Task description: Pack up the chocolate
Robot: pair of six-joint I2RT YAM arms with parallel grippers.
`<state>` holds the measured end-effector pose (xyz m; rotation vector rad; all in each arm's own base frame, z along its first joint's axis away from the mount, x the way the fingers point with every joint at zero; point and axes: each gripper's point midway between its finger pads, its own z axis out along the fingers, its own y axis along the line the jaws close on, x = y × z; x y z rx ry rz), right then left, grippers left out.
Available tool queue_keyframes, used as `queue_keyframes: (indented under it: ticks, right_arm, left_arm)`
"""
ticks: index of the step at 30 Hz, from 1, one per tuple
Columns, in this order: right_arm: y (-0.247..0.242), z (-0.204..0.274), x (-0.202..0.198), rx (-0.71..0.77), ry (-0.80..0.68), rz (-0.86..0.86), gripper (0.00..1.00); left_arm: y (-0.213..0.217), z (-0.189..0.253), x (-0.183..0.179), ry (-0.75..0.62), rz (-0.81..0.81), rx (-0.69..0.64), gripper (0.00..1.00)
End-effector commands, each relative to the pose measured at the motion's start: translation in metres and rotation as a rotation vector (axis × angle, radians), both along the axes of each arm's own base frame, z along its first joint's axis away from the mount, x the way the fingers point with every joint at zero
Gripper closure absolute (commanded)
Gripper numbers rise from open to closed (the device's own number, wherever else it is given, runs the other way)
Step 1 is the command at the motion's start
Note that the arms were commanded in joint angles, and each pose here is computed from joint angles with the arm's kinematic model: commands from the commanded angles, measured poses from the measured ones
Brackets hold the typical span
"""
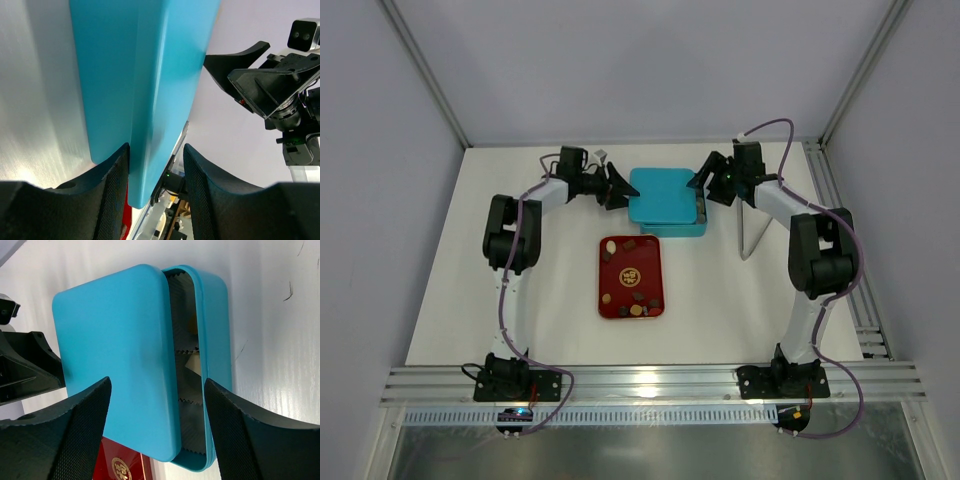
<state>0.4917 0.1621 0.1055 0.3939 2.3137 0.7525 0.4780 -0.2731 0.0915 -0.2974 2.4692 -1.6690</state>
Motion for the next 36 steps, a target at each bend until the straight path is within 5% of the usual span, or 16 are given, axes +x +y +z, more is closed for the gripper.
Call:
queue_keyframes:
  ticks: [1,36]
  right_arm:
    - [0.000,0.003,0.006,-0.025,-0.038,0.012,0.25]
    - [0.002,-0.013,0.004,-0.027,-0.006,0.023,0.31]
  left_arm:
    - [-0.003,0.008,0.002,-0.021,-0.022,0.025,0.54]
    - [-0.017,-0.014,-0.007,-0.023,-0.088,0.204,0.57]
